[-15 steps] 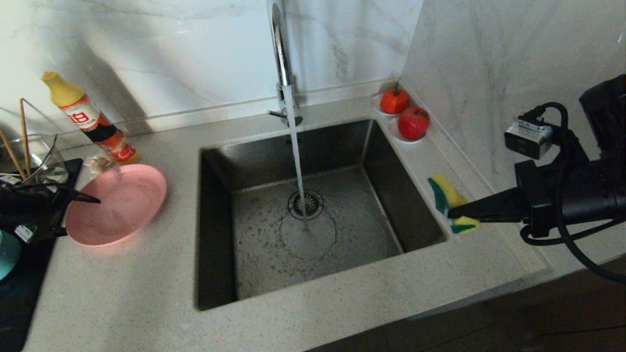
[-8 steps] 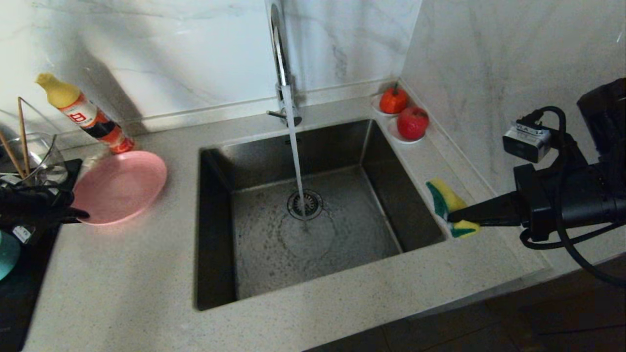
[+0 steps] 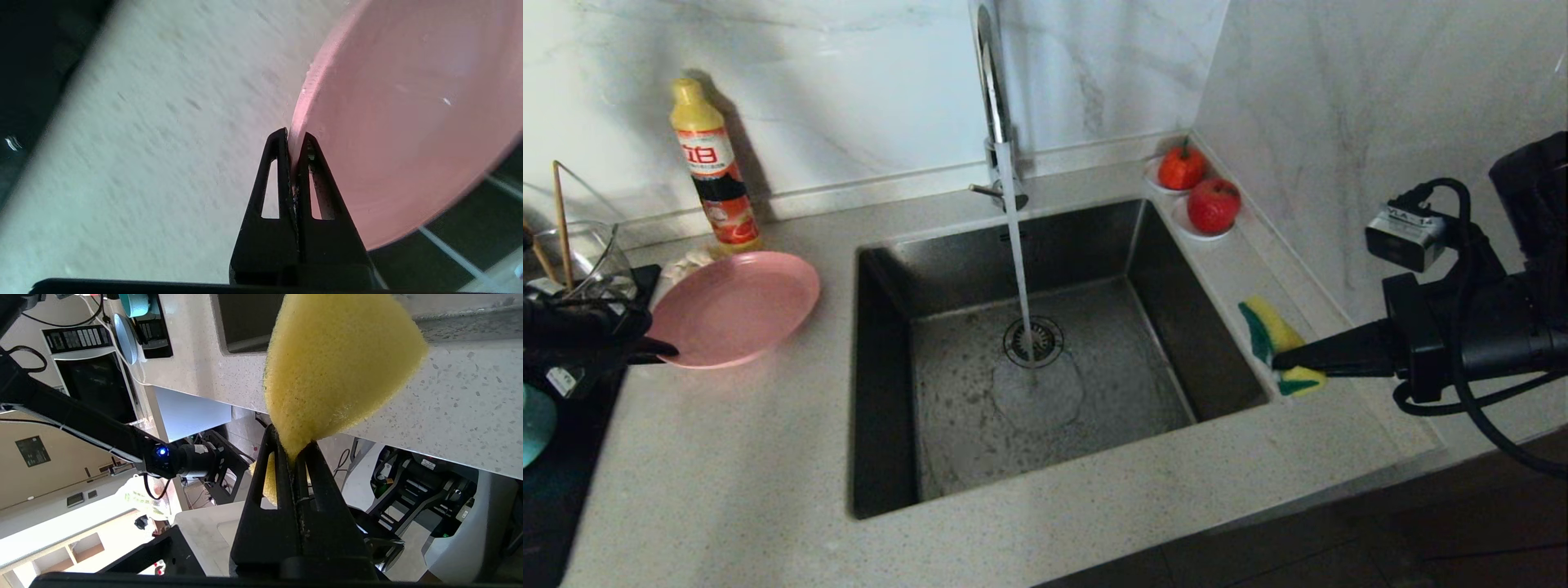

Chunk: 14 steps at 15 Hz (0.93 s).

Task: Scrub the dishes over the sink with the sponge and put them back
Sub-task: Wash the plate

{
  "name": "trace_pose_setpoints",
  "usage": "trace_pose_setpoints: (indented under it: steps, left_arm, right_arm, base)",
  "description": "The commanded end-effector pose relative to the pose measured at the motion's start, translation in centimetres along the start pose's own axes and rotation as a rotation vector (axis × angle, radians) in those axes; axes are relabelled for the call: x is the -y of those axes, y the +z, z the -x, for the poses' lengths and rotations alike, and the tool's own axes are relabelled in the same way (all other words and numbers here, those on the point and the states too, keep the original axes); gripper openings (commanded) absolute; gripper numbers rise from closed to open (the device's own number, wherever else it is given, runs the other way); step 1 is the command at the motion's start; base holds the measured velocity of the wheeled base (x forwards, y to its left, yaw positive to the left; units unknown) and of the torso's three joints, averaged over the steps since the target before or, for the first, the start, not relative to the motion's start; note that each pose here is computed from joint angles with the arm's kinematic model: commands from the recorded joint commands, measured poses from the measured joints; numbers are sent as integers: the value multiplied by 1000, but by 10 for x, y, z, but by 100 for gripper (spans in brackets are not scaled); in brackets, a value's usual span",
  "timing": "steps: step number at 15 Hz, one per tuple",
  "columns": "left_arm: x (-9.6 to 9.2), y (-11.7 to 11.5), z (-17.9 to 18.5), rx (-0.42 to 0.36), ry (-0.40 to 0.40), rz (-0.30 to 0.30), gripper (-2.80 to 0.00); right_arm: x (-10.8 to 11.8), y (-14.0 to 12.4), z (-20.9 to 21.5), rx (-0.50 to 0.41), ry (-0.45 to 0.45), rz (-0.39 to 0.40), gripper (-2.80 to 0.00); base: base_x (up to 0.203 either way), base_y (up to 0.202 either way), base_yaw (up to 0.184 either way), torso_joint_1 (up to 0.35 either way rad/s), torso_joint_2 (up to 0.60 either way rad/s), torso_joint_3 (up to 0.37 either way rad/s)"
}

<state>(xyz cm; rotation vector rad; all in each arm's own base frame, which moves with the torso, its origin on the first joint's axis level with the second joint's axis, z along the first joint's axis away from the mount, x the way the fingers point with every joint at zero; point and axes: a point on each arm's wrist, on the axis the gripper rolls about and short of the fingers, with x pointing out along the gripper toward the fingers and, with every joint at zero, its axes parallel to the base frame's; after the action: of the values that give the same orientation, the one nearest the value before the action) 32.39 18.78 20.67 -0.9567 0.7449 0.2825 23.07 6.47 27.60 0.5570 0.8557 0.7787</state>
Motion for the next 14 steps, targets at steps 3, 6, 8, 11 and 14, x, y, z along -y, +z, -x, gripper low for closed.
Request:
trace_pose_setpoints:
  steps: [3, 6, 8, 11, 14]
  left_arm:
    - [16, -9, 21, 1, -7, -23, -280]
    - [8, -7, 16, 23, 71, -39, -280]
    - [7, -6, 14, 21, 74, -38, -280]
    - [8, -8, 16, 21, 66, -38, -280]
    - [8, -9, 16, 15, 65, -32, -280]
  right_arm:
    - [0, 0, -1, -5, 4, -4, -280]
    - [0, 0, 0, -3, 4, -3, -280]
    - [0, 0, 0, -4, 4, -2, -280]
    - [0, 0, 0, -3, 1, -3, -280]
    - [0, -2, 1, -4, 1, -4, -280]
  base:
    - [0, 0, 0, 0, 0, 0]
    - [0, 0, 0, 0, 0, 0]
    - [0, 0, 0, 0, 0, 0]
    - [0, 0, 0, 0, 0, 0]
    - [0, 0, 0, 0, 0, 0]
